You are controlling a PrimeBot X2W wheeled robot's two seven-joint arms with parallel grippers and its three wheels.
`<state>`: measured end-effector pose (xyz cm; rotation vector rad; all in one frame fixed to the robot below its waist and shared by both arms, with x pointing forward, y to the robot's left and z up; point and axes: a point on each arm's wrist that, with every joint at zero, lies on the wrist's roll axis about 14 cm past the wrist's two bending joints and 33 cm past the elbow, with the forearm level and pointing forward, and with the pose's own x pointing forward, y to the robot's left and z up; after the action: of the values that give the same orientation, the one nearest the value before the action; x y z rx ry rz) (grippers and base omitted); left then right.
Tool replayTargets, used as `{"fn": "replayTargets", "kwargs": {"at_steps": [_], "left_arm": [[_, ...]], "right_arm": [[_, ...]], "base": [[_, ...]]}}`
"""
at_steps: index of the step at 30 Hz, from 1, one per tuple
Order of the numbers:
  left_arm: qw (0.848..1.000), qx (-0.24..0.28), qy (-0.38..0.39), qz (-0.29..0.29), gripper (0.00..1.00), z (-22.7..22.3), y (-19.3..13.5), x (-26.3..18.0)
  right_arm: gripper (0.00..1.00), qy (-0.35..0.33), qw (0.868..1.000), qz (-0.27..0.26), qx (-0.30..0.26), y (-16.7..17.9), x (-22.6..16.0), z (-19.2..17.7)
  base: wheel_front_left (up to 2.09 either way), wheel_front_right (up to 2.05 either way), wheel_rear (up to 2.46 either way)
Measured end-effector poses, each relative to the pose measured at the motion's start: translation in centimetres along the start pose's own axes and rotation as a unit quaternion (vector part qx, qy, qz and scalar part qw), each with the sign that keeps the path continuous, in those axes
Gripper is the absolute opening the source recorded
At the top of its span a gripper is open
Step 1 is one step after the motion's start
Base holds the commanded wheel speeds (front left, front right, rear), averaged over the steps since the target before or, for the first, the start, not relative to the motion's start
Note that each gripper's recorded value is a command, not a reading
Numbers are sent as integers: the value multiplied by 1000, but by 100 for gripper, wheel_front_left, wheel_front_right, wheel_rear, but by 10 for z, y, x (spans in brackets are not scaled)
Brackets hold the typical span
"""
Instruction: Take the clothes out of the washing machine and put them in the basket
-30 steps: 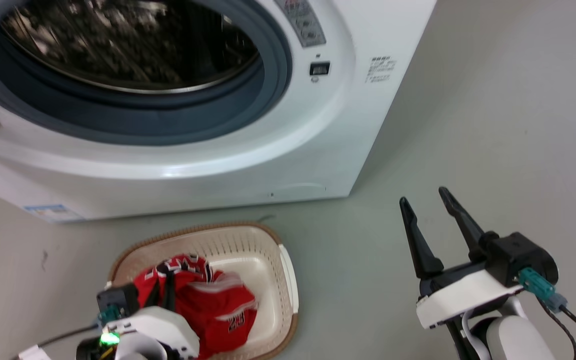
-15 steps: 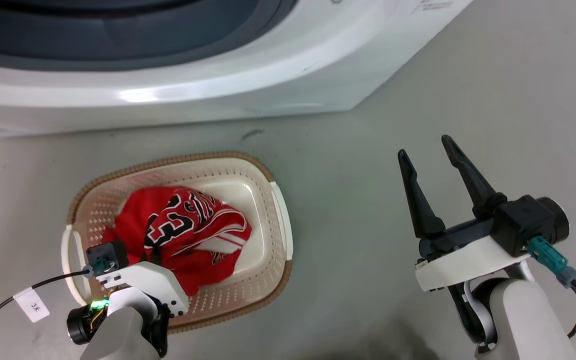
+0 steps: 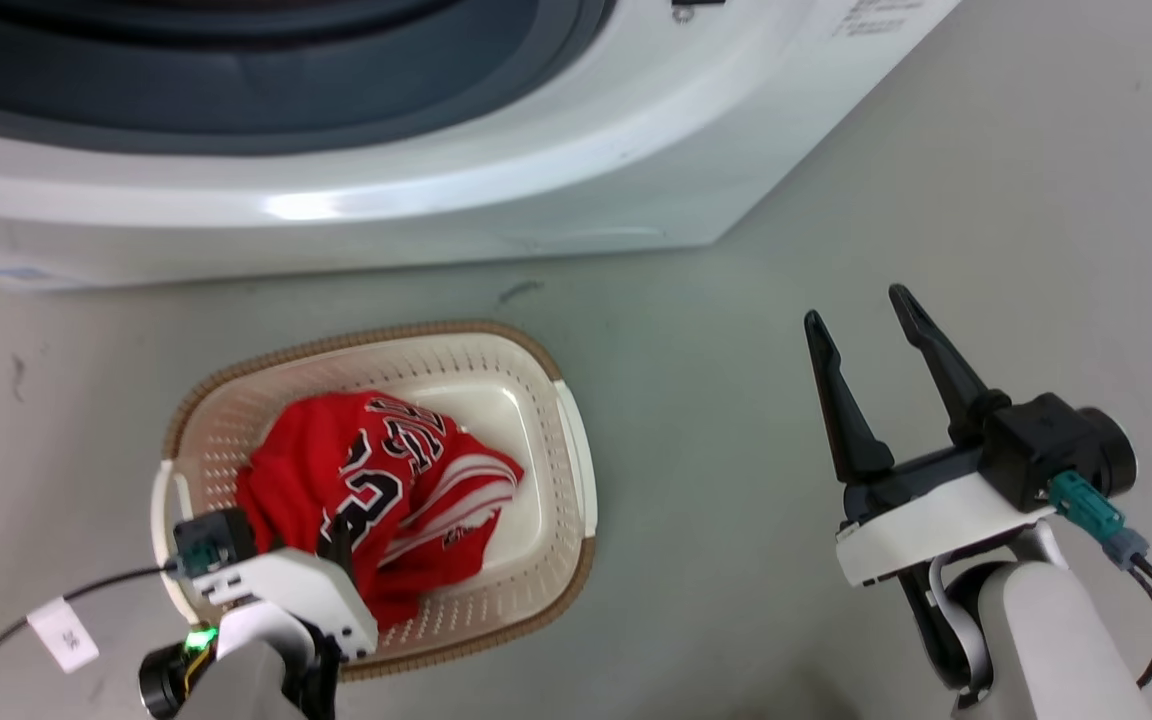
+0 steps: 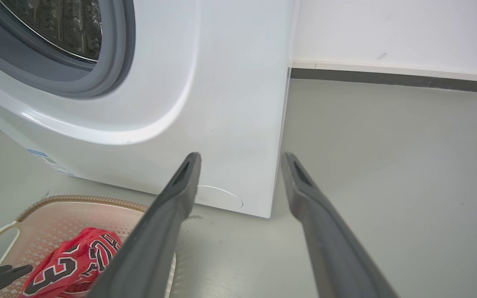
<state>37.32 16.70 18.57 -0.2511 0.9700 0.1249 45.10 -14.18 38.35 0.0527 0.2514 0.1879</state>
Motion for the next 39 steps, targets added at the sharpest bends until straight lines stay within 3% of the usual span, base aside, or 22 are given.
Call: {"fn": "replayTargets", "kwargs": {"at_steps": [7, 12, 17, 22, 28, 31, 35, 39], "left_arm": [[997, -8, -81, -20, 100, 30, -4, -43], [984, -1, -176, -30, 100, 71, -7, -81], [955, 17, -292, -46, 100, 126, -14, -128], [912, 37, -404, -60, 100, 174, -23, -187], [858, 82, -502, -73, 100, 202, -42, -253], [839, 105, -528, -75, 100, 204, -47, -275], [828, 119, -542, -76, 100, 198, -48, -291], [836, 123, -529, -74, 100, 178, -43, -291]], "right_arm": [[100, -32, 999, -5, 7, 5, -28, 29], [100, -58, 998, -6, 7, 9, -50, 50], [100, -95, 995, -9, 1, 11, -70, 76], [100, -115, 993, -7, -1, 16, -89, 90], [100, -142, 990, -9, -9, 18, -108, 106], [100, -148, 989, -12, -13, 18, -117, 110], [100, -156, 987, -16, -20, 17, -125, 115], [100, -160, 987, -19, -22, 17, -135, 116]], "base": [[0, 0, 0], [0, 0, 0], [0, 0, 0], [0, 0, 0], [0, 0, 0], [0, 0, 0], [0, 0, 0], [0, 0, 0]]}}
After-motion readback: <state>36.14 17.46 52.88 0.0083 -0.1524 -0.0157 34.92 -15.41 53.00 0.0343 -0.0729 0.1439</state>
